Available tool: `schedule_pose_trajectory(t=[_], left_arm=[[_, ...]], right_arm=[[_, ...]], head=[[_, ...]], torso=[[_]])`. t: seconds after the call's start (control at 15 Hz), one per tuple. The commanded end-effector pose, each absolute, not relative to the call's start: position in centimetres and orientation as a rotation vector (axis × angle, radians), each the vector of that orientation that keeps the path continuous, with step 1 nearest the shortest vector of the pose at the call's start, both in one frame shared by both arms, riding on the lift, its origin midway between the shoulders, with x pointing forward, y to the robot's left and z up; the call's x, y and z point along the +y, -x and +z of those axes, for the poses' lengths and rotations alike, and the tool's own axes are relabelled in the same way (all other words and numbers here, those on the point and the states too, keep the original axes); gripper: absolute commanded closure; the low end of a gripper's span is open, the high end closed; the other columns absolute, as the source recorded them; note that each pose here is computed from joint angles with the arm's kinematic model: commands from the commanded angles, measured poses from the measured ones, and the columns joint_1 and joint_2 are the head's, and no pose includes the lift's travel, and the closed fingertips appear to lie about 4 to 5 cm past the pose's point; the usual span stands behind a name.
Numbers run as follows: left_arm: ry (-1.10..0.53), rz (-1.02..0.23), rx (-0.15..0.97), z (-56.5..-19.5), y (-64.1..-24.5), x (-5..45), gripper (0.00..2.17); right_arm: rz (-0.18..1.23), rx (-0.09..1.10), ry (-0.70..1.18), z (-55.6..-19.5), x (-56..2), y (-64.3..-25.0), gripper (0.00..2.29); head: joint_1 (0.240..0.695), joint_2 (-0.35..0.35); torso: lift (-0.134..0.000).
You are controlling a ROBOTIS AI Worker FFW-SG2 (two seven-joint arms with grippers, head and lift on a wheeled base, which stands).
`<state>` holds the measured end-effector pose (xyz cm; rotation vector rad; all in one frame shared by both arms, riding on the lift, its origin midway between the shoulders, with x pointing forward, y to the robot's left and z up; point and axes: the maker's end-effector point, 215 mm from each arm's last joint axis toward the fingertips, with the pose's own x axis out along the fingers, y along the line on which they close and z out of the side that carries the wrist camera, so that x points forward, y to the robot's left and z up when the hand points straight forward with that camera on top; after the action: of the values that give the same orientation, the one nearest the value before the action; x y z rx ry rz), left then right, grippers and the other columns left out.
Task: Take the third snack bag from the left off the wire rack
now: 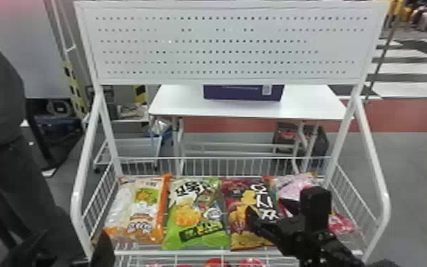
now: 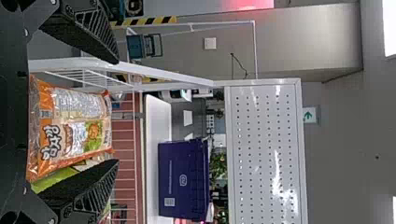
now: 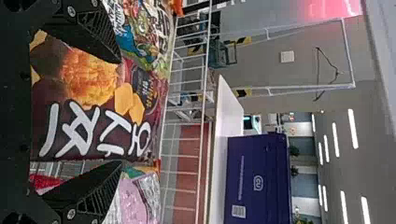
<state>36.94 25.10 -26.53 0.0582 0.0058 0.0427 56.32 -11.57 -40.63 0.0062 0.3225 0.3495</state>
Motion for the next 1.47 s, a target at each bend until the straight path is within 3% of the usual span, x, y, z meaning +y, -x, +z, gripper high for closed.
schedule_pose_trajectory(t=[0.0, 0.33, 0.4, 0.53, 0.6, 0.93, 1.4], left_arm=[[-0.057, 0.044, 0.005, -26.6, -37.3, 25.2, 0.14], [-0.056, 0.044, 0.008, -26.9, -37.7, 25.3, 0.14], [-0.056, 0.045, 0.011, -27.1, -37.8, 25.4, 0.14], [-0.058, 0.042, 0.014, -27.3, -37.9, 25.3, 0.14], [-0.057, 0.043, 0.012, -27.1, -37.8, 25.3, 0.14], [-0.055, 0.041, 0.013, -27.0, -37.6, 25.2, 0.14], [-0.054, 0.032, 0.005, -26.5, -37.5, 24.7, 0.14]], right_arm=[[0.376, 0.398, 0.012, -42.9, -9.6, -56.8, 0.13], [0.393, 0.502, 0.049, -45.8, -9.2, -56.7, 0.37], [0.396, 0.515, 0.048, -46.1, -9.2, -56.6, 0.67], [0.406, 0.543, 0.043, -46.7, -9.2, -56.1, 1.77], [0.405, 0.565, 0.034, -47.2, -9.3, -55.8, 2.10], [0.434, 0.502, 0.022, -45.0, -7.9, -54.6, 2.24], [0.411, 0.288, -0.016, -37.2, -9.1, -53.1, 2.24]], head=[[0.499, 0.000], [0.499, 0.000], [0.499, 0.000], [0.499, 0.000], [0.499, 0.000], [0.499, 0.000], [0.499, 0.000]], torso=[[0.000], [0.000], [0.000], [0.000], [0.000], [0.000], [0.000]])
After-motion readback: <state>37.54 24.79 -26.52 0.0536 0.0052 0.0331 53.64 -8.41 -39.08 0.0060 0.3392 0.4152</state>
